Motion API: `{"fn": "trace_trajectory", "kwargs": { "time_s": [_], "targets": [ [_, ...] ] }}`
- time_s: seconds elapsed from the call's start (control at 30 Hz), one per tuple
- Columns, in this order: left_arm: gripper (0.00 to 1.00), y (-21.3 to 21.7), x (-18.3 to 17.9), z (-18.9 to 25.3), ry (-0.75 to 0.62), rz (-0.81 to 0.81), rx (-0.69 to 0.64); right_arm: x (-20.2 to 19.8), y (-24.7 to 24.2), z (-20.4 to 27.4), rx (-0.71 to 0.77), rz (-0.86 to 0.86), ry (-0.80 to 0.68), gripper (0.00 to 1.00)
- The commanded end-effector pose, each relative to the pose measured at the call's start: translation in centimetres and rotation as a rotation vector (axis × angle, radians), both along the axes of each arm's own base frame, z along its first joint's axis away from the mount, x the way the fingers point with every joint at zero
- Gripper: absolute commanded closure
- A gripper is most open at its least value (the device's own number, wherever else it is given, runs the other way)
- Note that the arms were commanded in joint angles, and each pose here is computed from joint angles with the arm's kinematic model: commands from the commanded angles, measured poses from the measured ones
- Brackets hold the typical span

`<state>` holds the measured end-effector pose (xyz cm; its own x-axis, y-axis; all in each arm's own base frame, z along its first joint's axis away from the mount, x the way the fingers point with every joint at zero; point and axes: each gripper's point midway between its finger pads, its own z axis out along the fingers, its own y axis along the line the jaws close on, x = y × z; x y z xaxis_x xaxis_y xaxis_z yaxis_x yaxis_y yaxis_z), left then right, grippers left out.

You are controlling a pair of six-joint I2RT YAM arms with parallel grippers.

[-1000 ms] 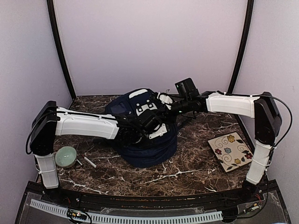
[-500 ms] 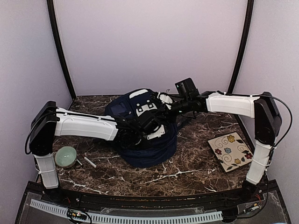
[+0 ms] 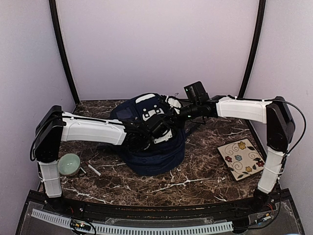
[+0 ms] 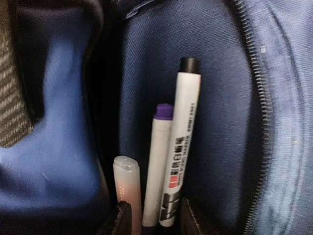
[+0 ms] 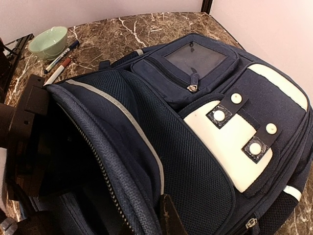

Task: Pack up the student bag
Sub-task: Place the pen in the upper front pocket of the bag.

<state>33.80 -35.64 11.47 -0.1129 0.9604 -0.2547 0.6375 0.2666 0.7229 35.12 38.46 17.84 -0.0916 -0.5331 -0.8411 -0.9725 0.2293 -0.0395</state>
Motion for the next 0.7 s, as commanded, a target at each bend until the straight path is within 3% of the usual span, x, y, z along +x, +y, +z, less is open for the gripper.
{"fn": "trace_trajectory", "kwargs": {
  "time_s": [0.0,0.17,0.33,0.47,0.67],
  "targets": [
    [0.61,-1.4,-2.1,4.7,-0.015,-0.05,-0.07,-1.0,0.1,4.4,0.108,0.036,-0.008,1.0],
    [0.61,-2.8,-7.0,6.0,0.09,-0.164,-0.124,-0.9,0.0,4.4,0.11,0.034,-0.002,1.0],
    [0.61,-1.3,-11.0,7.2,0.187,-0.188,-0.192,-0.8,-0.1,4.2,0.112,0.034,0.003,1.0],
    [0.63,2.6,-12.9,7.0,0.269,-0.061,-0.222,-0.7,-0.2,4.2,0.112,0.031,0.003,1.0],
    [0.63,10.2,-12.5,5.5,0.269,0.288,-0.34,-0.8,-0.1,3.9,0.114,0.037,0.017,1.0]
  ]
}}
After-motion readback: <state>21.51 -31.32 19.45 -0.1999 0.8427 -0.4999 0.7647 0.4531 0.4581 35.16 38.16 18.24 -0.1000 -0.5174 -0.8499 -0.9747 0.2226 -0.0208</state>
